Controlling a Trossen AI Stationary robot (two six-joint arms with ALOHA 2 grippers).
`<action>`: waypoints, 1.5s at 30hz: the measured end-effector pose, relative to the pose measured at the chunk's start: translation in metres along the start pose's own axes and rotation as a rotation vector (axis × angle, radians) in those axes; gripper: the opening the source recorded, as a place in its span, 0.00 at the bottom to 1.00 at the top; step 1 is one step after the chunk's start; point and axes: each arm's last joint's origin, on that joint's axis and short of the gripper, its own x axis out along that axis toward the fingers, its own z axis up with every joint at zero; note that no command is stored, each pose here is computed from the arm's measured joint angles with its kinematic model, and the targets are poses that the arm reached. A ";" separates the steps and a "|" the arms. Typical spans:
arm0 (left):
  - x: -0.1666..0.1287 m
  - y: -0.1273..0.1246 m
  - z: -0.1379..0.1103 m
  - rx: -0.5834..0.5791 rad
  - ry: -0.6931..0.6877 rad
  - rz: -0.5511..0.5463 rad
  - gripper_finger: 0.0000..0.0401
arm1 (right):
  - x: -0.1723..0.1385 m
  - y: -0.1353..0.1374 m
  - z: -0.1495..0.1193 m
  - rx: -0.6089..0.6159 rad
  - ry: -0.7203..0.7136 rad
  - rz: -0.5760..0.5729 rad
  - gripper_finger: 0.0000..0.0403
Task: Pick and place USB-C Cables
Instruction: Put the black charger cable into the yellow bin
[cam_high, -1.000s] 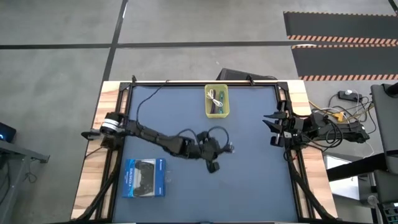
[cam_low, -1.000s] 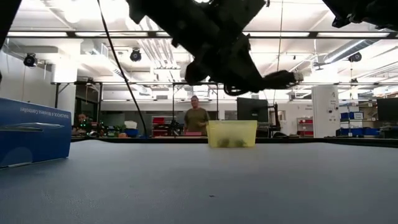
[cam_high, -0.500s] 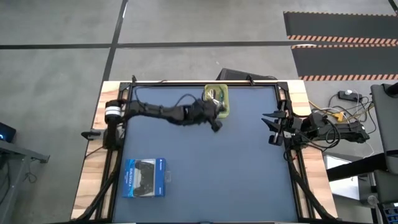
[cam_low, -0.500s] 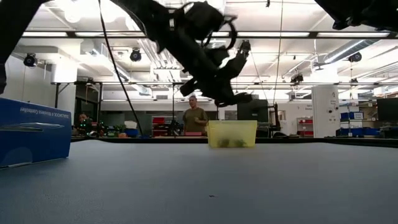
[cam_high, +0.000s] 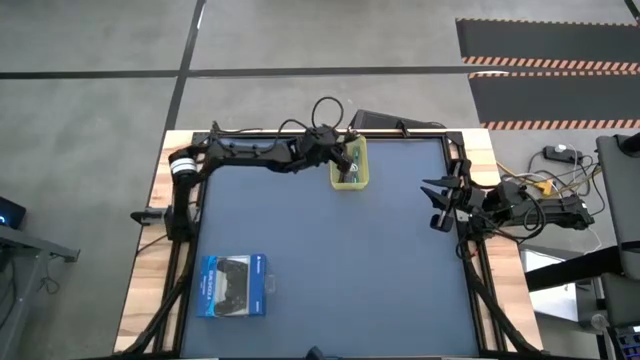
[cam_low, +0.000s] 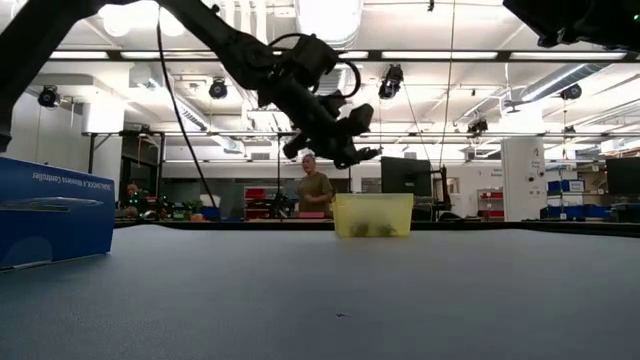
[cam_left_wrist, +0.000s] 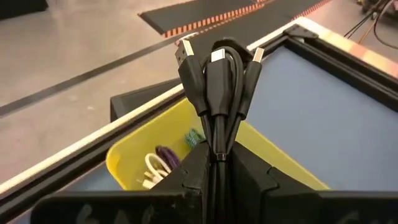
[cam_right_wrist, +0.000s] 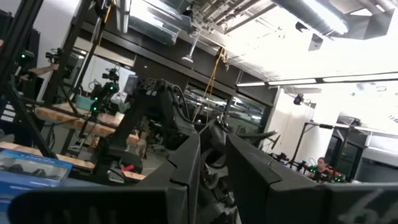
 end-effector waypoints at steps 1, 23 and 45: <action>0.003 0.000 -0.003 0.001 0.001 0.000 0.08 | 0.000 0.000 0.000 -0.005 -0.001 0.000 0.17; 0.028 0.001 -0.021 -0.010 -0.026 0.002 0.08 | 0.000 0.000 0.000 -0.005 0.000 -0.001 0.17; 0.029 0.003 -0.023 -0.010 -0.028 0.029 0.08 | 0.000 0.000 0.000 -0.005 0.000 0.000 0.17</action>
